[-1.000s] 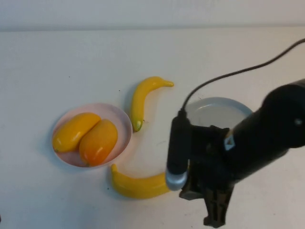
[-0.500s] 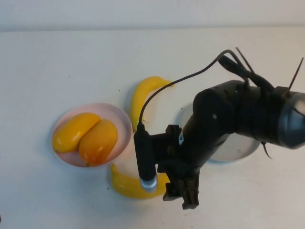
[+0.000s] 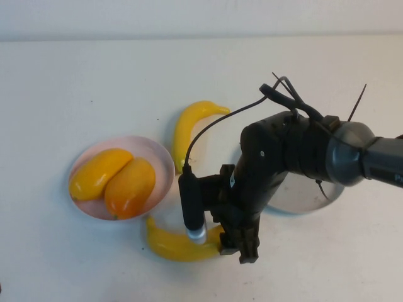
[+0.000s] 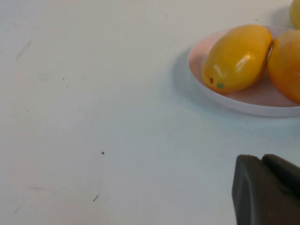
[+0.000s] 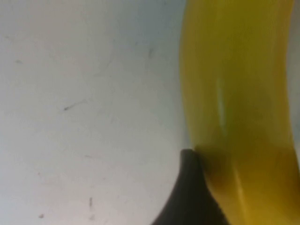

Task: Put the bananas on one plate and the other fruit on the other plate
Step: Put another type of fruit in the right plate

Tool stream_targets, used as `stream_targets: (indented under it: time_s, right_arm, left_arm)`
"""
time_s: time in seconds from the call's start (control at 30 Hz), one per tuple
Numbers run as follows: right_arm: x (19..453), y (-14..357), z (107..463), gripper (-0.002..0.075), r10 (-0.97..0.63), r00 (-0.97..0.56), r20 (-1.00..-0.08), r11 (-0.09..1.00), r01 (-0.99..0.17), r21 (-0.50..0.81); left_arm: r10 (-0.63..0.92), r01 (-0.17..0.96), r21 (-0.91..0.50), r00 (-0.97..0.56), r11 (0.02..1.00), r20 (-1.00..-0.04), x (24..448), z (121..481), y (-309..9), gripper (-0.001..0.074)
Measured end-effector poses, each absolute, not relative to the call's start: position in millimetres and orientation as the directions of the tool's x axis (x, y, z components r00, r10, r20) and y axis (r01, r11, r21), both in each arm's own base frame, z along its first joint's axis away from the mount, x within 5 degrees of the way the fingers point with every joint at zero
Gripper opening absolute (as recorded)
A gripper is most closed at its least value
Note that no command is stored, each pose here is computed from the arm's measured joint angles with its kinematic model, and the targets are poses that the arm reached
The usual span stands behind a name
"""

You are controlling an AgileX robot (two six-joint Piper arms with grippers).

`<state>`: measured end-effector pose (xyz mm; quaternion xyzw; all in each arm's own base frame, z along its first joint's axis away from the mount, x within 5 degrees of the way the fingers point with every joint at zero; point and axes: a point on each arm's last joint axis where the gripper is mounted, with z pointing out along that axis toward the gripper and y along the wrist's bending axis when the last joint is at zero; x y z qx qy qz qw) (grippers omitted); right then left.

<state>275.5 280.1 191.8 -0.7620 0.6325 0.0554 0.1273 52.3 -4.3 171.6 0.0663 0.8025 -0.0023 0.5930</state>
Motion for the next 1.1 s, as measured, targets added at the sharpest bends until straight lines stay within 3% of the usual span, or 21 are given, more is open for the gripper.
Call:
stream_targets:
  time_s: [0.17, 0.33, 0.43, 0.67, 0.77, 0.87, 1.0, 1.1]
  right_arm:
    - [277.3, 279.4, 186.9, 0.0417, -0.953, 0.188, -0.238, -0.165, -0.98, -0.115]
    - [276.5, 279.1, 186.8, 0.0328, -0.953, 0.188, -0.236, -0.167, -0.98, -0.105]
    - [274.7, 277.8, 188.7, 0.0316, -0.955, 0.189, -0.229, -0.172, -0.981, -0.089]
    - [259.6, 263.3, 236.8, 0.0316, -0.955, 0.136, -0.265, -0.107, -0.987, -0.121]
    - [256.1, 252.7, 258.4, 0.0316, -0.949, 0.011, -0.314, 0.031, -0.991, -0.127]
    - [267.2, 238.3, 264.9, 0.0316, -0.913, -0.221, -0.344, 0.267, -0.959, -0.091]
    - [287.3, 218.4, 257.8, 0.0316, -0.781, -0.532, -0.326, 0.58, -0.812, -0.064]
    - [302.5, 206.8, 250.3, 0.0316, -0.646, -0.685, -0.337, 0.743, -0.666, -0.071]
  left_arm:
    - [0.104, 0.109, 0.075, -0.288, 0.991, -0.952, 52.3, 171.6, -4.3, -0.0004]
    - [0.104, 0.109, 0.075, -0.288, 0.991, -0.952, 52.3, 171.6, -4.3, -0.0004]
    - [0.104, 0.109, 0.075, -0.288, 0.991, -0.952, 52.3, 171.6, -4.3, -0.0004]
    - [0.104, 0.109, 0.075, -0.288, 0.991, -0.952, 52.3, 171.6, -4.3, -0.0004]
    - [0.104, 0.109, 0.075, -0.288, 0.991, -0.952, 52.3, 171.6, -4.3, -0.0004]
    - [0.104, 0.109, 0.075, -0.29, 0.991, -0.951, 52.2, 171.5, -4.3, -0.0004]
    - [0.104, 0.109, 0.075, -0.29, 0.991, -0.951, 52.2, 171.5, -4.3, -0.0004]
    - [0.104, 0.109, 0.075, -0.29, 0.991, -0.951, 52.2, 171.5, -4.3, -0.0004]
